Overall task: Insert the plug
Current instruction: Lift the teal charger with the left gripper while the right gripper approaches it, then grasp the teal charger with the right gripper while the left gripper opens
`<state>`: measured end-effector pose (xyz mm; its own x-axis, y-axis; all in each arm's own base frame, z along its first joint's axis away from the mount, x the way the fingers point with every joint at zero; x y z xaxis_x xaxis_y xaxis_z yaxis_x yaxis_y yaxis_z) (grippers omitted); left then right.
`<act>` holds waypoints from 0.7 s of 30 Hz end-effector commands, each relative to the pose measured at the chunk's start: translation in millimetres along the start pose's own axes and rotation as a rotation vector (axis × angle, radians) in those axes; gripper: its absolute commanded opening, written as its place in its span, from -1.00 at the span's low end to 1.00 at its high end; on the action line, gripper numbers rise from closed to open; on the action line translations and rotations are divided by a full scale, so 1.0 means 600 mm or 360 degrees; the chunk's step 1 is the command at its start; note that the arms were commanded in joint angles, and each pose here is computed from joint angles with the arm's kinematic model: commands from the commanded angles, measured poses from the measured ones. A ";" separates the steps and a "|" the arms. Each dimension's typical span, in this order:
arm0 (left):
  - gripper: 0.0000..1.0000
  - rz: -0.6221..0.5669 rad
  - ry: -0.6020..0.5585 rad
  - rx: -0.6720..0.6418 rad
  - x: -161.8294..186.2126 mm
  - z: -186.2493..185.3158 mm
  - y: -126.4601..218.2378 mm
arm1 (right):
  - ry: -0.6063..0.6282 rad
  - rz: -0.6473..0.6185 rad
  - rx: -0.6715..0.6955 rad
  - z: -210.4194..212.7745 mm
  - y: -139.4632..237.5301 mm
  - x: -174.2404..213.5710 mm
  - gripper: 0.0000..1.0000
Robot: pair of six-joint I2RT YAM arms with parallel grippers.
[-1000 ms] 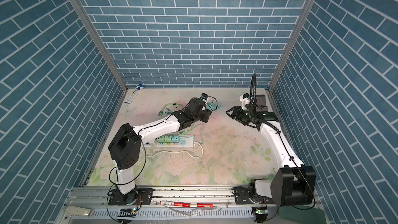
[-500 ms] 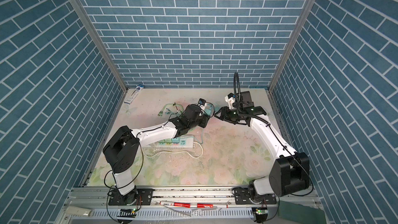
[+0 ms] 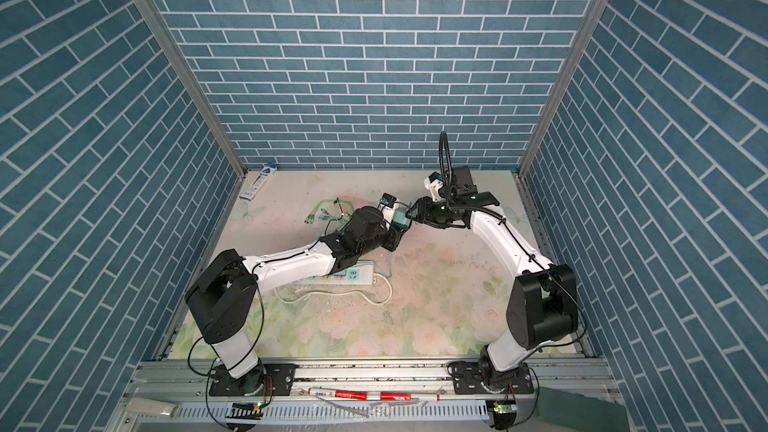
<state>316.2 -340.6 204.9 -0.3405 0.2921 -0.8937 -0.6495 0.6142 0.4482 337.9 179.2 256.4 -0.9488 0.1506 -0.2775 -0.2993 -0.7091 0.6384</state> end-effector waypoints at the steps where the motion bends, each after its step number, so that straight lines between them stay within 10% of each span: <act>1: -0.57 -0.0084 -0.0038 0.0068 -0.019 -0.013 0.012 | 0.0114 0.0033 -0.0058 0.022 0.006 -0.010 -0.01; 21: -0.58 -0.0132 -0.0091 0.0158 -0.026 -0.028 0.020 | 0.0212 0.0219 -0.0090 0.010 -0.020 -0.002 -0.01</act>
<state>308.7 -348.4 206.1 -0.3033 0.3078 -0.9018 -0.6080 0.6662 0.4319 338.6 185.5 239.1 -0.9724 0.0172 -0.2325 -0.1728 -0.7228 0.6691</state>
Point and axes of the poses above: each gripper's point midway between its finger pads, its own y axis back along the fingers, its own z axis along the line the jaws close on, x = y × z, the point moved 7 cm from there along y, back along the fingers, and after that the axes turned 11 degrees about -y, right-handed, at the moved point
